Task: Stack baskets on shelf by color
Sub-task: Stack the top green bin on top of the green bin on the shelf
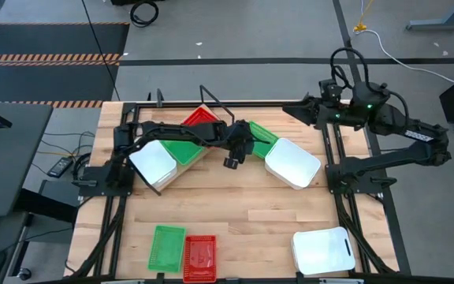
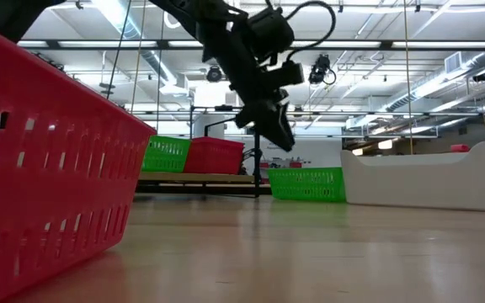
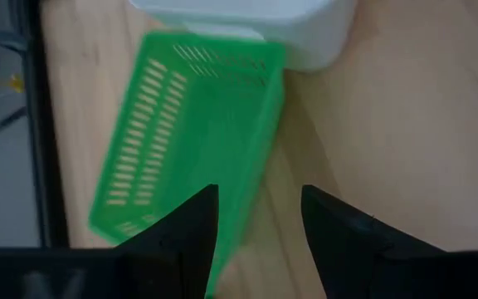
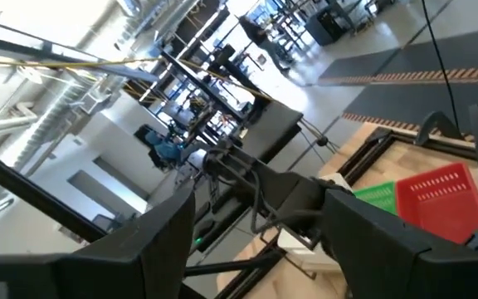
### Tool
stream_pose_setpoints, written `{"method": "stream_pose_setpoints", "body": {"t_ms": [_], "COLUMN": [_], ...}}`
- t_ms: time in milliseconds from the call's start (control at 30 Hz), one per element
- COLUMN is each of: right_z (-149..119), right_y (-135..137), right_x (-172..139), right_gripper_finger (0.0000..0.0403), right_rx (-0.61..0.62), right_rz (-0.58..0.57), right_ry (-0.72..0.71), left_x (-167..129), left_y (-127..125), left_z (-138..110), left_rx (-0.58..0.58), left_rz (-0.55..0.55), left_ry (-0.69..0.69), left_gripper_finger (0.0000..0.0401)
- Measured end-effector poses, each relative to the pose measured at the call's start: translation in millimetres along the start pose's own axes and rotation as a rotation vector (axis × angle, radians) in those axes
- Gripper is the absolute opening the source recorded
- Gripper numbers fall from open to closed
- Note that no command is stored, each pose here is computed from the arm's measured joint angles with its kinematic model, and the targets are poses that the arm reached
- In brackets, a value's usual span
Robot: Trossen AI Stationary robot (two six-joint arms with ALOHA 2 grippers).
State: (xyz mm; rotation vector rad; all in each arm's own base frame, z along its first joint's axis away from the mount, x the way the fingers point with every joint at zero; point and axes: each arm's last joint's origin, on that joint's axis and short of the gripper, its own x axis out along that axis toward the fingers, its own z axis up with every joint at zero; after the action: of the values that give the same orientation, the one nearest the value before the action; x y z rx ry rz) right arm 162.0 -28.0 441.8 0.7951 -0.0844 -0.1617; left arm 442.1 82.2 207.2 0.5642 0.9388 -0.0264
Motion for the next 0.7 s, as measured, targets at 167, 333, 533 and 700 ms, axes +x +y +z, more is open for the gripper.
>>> {"method": "stream_pose_setpoints", "body": {"t_ms": [167,333,533,700], "right_z": [-1.5,-3.9,-4.9,-4.9], "right_y": [0.9,1.5,2.3,2.3], "right_x": [3.0,4.4,4.7,4.7], "right_gripper_finger": [0.0268,0.0268,0.0268,0.0268], "right_rx": [0.015,0.022,0.043,0.047], "right_rz": [0.007,0.008,0.011,0.011], "right_ry": [0.007,0.023,0.027,0.027], "left_x": [18.2,26.9,34.4,46.3], "left_y": [-6.1,-6.5,-6.6,-14.4], "left_z": [-6.4,-6.6,-6.5,-13.9], "left_rx": [0.009,0.013,0.009,0.033], "left_rz": [-0.002,0.026,0.062,0.010], "left_ry": [0.051,0.047,0.037,0.076], "left_gripper_finger": [0.0177,0.0178,0.0173,0.0172]}}
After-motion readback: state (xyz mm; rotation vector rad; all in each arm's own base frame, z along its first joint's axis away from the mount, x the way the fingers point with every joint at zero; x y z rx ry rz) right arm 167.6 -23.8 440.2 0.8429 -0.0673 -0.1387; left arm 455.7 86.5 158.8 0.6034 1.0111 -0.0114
